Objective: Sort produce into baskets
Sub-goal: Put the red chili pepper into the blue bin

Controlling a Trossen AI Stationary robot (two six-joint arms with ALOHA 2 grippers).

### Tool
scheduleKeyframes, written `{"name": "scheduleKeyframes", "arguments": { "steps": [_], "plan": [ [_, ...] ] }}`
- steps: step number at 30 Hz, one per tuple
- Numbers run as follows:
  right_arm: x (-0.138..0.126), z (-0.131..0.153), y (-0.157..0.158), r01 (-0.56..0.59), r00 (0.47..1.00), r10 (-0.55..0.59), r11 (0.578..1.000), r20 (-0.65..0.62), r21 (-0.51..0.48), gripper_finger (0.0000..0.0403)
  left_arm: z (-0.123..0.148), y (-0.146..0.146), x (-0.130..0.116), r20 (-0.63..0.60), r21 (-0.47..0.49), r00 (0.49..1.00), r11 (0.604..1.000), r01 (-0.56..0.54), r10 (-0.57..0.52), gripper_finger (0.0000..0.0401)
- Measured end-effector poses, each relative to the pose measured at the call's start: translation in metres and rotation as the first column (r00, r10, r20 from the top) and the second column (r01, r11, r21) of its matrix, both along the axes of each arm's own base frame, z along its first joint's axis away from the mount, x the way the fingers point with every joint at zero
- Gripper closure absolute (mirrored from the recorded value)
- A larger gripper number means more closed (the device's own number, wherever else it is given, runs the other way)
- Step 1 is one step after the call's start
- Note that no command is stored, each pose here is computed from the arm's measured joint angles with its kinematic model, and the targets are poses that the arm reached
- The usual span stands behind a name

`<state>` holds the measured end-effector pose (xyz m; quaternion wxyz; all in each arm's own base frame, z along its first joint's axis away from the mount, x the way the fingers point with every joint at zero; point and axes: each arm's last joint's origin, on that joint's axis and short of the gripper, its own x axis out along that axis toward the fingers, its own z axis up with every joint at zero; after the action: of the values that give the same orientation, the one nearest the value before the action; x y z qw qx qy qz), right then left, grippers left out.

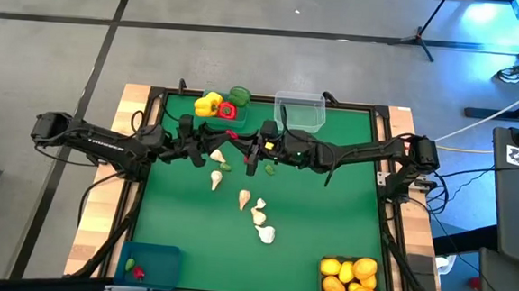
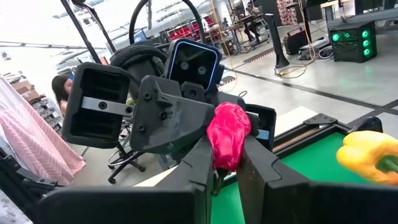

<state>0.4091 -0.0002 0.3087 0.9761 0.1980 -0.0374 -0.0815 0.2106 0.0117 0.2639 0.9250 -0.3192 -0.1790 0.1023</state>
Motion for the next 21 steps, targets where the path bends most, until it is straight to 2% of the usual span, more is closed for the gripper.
{"name": "scheduleKeyframes", "arguments": {
  "steps": [8, 21],
  "plan": [
    [0.0, 0.0, 0.0, 0.0, 1.0, 0.0, 1.0, 0.0, 0.0, 0.0361, 0.0, 0.0, 0.0, -0.002, 0.008, 1.0, 1.0, -0.003, 0.003, 0.0324],
    [-0.0001, -0.0021, 0.0, 0.001, 1.0, -0.001, 1.0, -0.024, -0.001, 0.0352, -0.0003, 0.0, 0.0001, -0.008, 0.015, 1.0, 1.0, -0.004, 0.005, 0.034]
  ]
}}
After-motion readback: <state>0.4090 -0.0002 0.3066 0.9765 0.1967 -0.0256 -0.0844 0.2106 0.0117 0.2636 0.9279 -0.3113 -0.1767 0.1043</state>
